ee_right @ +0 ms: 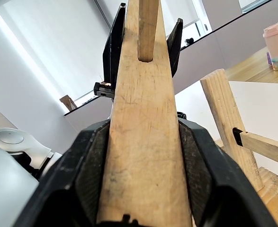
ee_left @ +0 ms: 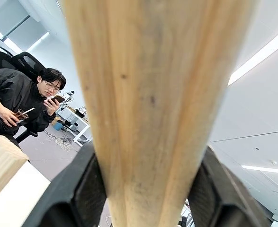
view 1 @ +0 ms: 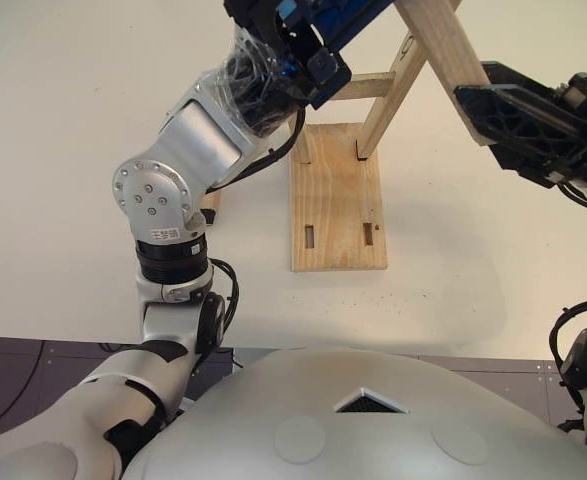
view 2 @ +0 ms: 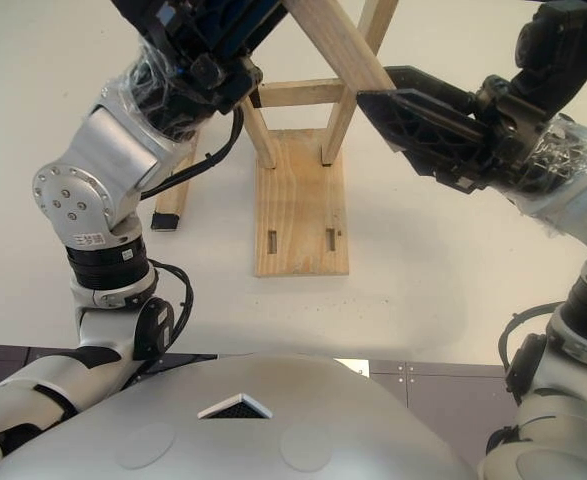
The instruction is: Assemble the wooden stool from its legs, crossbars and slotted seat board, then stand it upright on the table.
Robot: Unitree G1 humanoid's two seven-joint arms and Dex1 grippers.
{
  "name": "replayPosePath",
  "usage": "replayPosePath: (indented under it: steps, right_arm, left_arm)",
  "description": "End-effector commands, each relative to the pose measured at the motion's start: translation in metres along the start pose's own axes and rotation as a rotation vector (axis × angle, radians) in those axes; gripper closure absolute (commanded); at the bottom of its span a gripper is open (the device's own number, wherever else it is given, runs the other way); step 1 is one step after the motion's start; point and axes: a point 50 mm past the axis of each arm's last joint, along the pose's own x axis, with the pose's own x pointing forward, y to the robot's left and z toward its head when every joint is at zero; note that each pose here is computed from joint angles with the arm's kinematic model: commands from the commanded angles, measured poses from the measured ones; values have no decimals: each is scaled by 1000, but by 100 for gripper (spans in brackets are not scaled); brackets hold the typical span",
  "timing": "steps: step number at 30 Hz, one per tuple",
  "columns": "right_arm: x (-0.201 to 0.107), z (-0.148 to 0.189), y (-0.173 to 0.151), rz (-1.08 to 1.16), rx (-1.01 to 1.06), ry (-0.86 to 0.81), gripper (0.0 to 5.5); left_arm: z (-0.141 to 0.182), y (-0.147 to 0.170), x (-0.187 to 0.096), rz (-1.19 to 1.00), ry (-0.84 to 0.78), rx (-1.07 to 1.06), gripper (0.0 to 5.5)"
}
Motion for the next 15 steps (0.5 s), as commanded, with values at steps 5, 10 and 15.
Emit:
replayPosePath:
  steps: [5,10,15]
  right_arm:
    - [-16,-8,-18,-121,-71,103,222]
    - [-58,-17,-47,-298,-35,126,222]
    - [-75,-34,-63,-390,-1,147,222]
  left_arm:
    - [12,7,-30,78,28,245,341]
    - [13,10,-81,138,144,430,341]
    - [2,12,-115,141,300,575,342]
